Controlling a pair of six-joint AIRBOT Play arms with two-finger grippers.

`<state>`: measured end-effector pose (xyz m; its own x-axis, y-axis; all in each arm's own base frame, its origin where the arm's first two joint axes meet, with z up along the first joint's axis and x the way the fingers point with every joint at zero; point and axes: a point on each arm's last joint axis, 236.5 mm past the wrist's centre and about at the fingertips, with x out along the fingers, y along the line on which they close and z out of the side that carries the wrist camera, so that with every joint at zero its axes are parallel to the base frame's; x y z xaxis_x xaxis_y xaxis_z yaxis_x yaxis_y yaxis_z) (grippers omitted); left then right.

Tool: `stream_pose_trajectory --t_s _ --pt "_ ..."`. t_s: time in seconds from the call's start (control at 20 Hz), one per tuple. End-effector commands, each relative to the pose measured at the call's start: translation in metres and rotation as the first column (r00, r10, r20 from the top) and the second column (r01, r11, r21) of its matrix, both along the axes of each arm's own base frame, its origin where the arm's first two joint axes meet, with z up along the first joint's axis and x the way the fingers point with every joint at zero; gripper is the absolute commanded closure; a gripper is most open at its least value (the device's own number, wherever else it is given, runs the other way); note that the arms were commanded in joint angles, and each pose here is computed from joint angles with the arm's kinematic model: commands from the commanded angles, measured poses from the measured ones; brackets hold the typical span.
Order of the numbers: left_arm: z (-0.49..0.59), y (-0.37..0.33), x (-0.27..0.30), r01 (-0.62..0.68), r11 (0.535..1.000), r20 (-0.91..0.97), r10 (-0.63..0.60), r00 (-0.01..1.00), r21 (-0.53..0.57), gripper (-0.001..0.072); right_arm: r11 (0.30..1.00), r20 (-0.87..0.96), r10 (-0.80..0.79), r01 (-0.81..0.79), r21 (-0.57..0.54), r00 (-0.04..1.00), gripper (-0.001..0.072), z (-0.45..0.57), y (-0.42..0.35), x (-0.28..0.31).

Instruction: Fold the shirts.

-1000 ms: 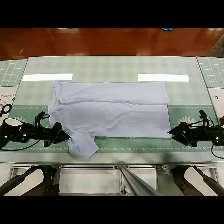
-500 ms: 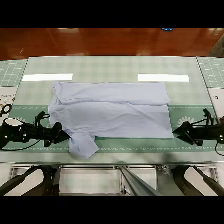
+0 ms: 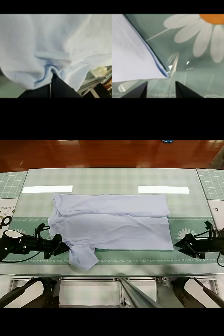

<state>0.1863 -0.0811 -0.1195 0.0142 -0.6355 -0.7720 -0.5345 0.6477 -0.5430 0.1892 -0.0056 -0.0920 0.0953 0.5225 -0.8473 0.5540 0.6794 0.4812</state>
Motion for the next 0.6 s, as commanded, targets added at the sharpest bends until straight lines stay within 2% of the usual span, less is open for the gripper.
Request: stream_pose_trajectory --t_s 0.0,0.2,0.25,0.3,0.35,0.4,0.55 --pt "-0.002 0.002 0.002 -0.005 1.000 0.005 0.005 1.000 0.009 0.0689 0.998 -0.023 0.030 -0.028 0.055 0.999 0.0295 -0.012 0.017 0.001" --pt "-0.002 0.002 0.003 -0.005 1.000 0.011 0.005 1.000 0.009 0.0689 0.994 0.046 -0.009 0.004 0.105 0.999 0.0309 -0.022 0.035 0.037" --pt "-0.002 0.002 0.004 -0.001 1.000 0.022 0.000 1.000 0.012 0.0689 0.992 0.058 0.006 -0.013 0.125 0.998 0.0362 -0.022 0.042 0.043" --pt "-0.002 0.003 0.005 -0.001 1.000 0.027 0.001 1.000 0.015 0.0689 0.990 0.055 0.043 -0.050 0.133 0.998 0.0455 -0.023 0.049 0.046" --pt "-0.003 0.003 0.006 -0.004 1.000 0.029 0.003 1.000 0.019 0.0689 0.985 0.061 0.098 -0.105 0.133 0.993 0.0617 -0.023 0.056 0.046" --pt "-0.003 0.004 0.006 -0.004 1.000 0.031 0.003 1.000 0.020 0.0689 0.982 0.071 0.141 -0.149 0.120 0.987 0.0688 -0.023 0.059 0.049" --pt "0.004 0.007 0.017 0.005 1.000 0.060 -0.006 0.998 0.023 0.0689 0.977 0.110 0.177 -0.188 0.098 0.978 0.0689 -0.009 0.054 0.064"
